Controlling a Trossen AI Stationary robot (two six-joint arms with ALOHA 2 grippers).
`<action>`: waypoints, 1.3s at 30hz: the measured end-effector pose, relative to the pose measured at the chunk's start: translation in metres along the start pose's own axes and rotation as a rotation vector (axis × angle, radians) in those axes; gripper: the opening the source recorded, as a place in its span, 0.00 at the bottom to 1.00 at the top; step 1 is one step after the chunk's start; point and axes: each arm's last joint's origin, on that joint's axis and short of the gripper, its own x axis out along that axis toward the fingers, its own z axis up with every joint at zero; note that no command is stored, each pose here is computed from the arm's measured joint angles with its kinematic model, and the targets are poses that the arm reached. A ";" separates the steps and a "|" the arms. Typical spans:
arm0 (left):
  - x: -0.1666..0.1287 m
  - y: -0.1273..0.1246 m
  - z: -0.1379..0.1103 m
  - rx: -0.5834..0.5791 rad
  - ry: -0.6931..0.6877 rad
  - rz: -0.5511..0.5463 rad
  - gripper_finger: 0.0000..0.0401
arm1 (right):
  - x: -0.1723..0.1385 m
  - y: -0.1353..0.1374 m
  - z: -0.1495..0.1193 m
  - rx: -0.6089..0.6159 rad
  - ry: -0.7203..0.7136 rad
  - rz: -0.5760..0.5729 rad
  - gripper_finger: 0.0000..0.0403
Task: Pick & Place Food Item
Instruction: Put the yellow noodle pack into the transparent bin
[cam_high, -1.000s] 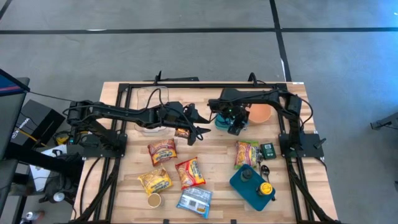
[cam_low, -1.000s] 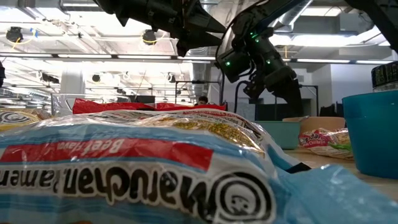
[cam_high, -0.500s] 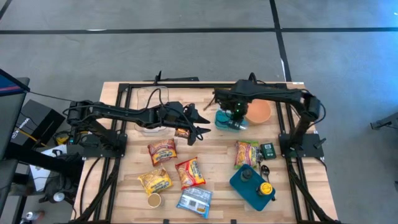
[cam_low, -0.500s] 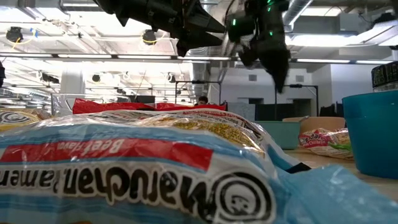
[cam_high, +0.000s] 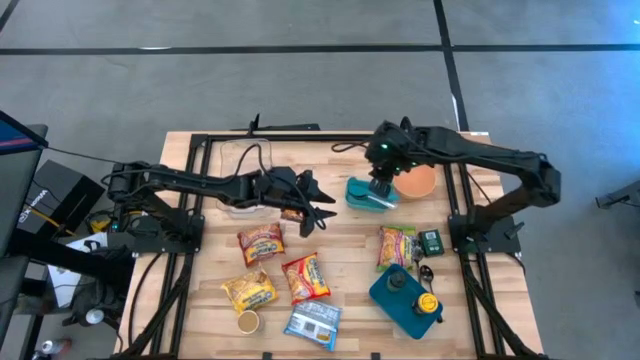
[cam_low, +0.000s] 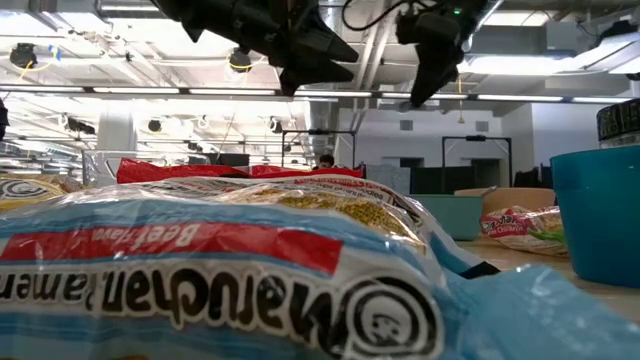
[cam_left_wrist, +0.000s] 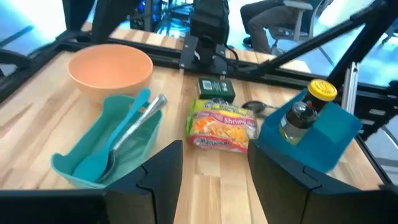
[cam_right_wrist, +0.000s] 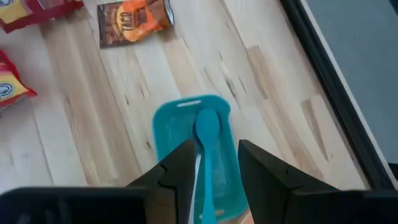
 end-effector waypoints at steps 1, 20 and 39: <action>0.000 -0.002 -0.001 0.001 0.008 -0.003 0.44 | 0.000 0.000 -0.005 0.001 -0.010 0.000 0.29; -0.005 -0.037 -0.038 0.014 0.342 0.010 0.44 | 0.027 0.024 -0.057 0.052 -0.208 0.073 0.29; -0.039 -0.075 -0.087 0.013 0.771 0.266 0.44 | 0.025 0.058 -0.059 -0.048 -0.267 0.125 0.29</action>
